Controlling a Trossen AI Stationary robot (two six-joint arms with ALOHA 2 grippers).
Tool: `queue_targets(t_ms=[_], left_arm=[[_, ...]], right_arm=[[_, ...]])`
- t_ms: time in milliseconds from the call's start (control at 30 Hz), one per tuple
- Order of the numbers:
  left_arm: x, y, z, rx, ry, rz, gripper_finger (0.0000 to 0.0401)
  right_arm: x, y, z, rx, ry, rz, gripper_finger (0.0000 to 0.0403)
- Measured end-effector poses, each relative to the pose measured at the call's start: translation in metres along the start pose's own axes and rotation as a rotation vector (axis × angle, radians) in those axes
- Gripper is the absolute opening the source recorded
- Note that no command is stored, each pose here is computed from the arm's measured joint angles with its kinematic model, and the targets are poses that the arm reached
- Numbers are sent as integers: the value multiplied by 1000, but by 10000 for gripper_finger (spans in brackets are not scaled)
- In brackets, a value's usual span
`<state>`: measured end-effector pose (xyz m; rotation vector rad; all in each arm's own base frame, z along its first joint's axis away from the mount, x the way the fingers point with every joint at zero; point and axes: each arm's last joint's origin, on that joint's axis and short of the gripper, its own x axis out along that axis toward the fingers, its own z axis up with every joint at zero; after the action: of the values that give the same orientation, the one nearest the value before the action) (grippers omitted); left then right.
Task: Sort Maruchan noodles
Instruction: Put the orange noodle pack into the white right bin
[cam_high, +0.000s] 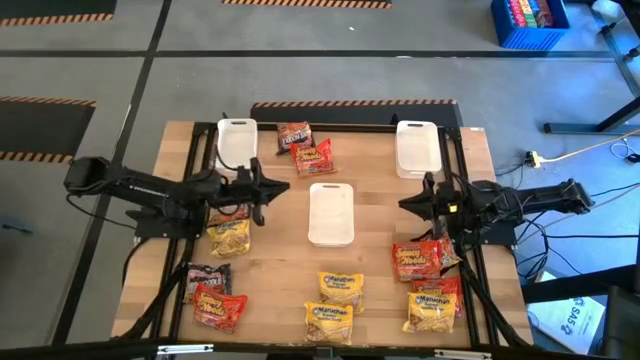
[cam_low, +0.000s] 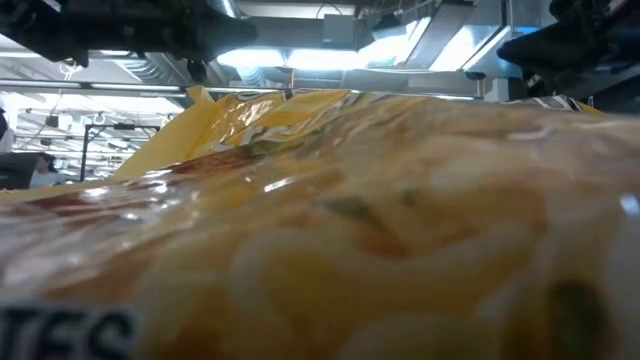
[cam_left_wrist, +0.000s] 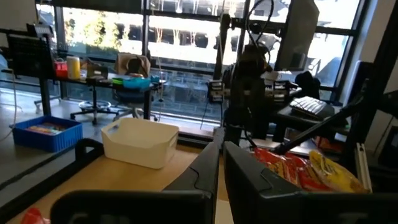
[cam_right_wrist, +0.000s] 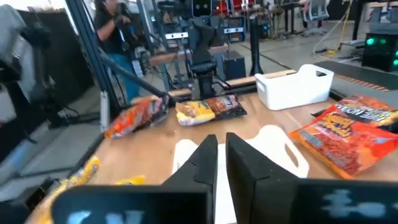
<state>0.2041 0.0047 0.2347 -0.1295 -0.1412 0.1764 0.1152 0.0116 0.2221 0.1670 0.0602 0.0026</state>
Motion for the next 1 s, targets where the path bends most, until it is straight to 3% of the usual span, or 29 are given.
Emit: queue_targets(t_ms=[133,300,533,733,867,1000], left_arm=[[5,-9,-9,-26,28,-31,20],[8,-21,-16,-39,29,-80,20],[14,-14,-22,-24,34,-43,20],[15,-11,-22,-29,31,-29,20],[15,-12,-21,-33,18,-38,20],[14,-17,-23,-35,27,-62,20]], right_arm=[[9,4,12,-14,130,-9,74],[16,8,22,24,409,-13,173],[21,9,23,35,625,-70,288],[18,10,28,161,685,-121,323],[14,9,28,203,735,-124,324],[11,5,19,335,887,-147,315]])
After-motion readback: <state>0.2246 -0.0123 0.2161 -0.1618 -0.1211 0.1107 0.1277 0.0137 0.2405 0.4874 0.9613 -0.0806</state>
